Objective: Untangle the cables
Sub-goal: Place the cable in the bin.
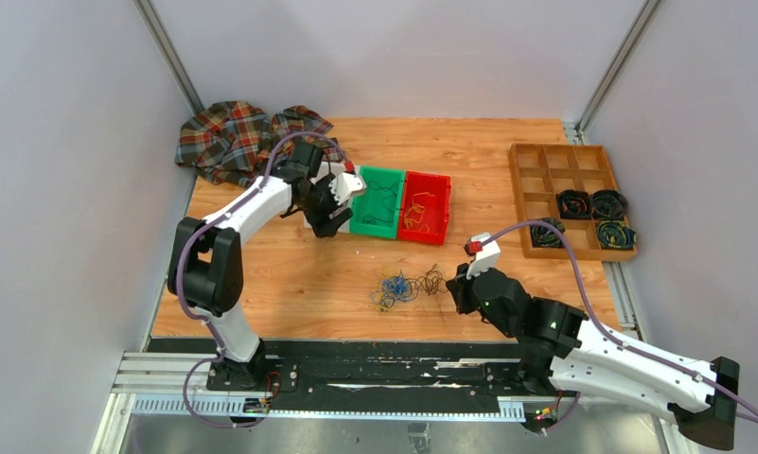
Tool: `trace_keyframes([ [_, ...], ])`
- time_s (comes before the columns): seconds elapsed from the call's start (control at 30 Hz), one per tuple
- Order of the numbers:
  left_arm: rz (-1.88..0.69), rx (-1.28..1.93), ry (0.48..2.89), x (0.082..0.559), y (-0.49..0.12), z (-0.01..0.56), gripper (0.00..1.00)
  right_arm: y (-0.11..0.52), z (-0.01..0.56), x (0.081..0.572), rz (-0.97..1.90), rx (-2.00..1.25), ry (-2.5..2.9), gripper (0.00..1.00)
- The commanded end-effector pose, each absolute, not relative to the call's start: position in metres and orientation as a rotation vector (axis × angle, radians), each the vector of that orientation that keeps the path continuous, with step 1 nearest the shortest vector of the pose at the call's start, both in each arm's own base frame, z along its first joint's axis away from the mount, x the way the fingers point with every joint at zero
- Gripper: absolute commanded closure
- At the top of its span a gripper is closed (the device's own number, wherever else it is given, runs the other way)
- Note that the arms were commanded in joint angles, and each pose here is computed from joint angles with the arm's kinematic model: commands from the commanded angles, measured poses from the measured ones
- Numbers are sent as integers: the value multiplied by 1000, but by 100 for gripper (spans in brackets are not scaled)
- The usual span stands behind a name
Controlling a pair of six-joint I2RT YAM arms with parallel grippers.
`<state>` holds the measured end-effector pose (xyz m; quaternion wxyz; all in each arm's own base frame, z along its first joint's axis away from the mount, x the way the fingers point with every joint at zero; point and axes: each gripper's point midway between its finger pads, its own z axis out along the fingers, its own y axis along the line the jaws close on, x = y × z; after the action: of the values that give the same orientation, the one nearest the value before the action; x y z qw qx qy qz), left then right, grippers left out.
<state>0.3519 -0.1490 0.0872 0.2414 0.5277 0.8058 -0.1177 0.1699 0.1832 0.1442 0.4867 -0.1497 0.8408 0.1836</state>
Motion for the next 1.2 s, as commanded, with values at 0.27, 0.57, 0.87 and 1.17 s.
trace_keyframes([
  [0.27,-105,1310,2169,423,-149,86,56,192,166,165,519,-391,2049,100],
  [0.57,-91,1225,2148,448,-155,92,85,189,168,165,517,-389,2048,99],
  [0.87,-81,1193,2216,441,-151,74,47,198,190,168,588,-364,2037,99],
  [1.17,-415,1356,2106,354,-168,195,2,227,247,172,684,-512,1888,99],
])
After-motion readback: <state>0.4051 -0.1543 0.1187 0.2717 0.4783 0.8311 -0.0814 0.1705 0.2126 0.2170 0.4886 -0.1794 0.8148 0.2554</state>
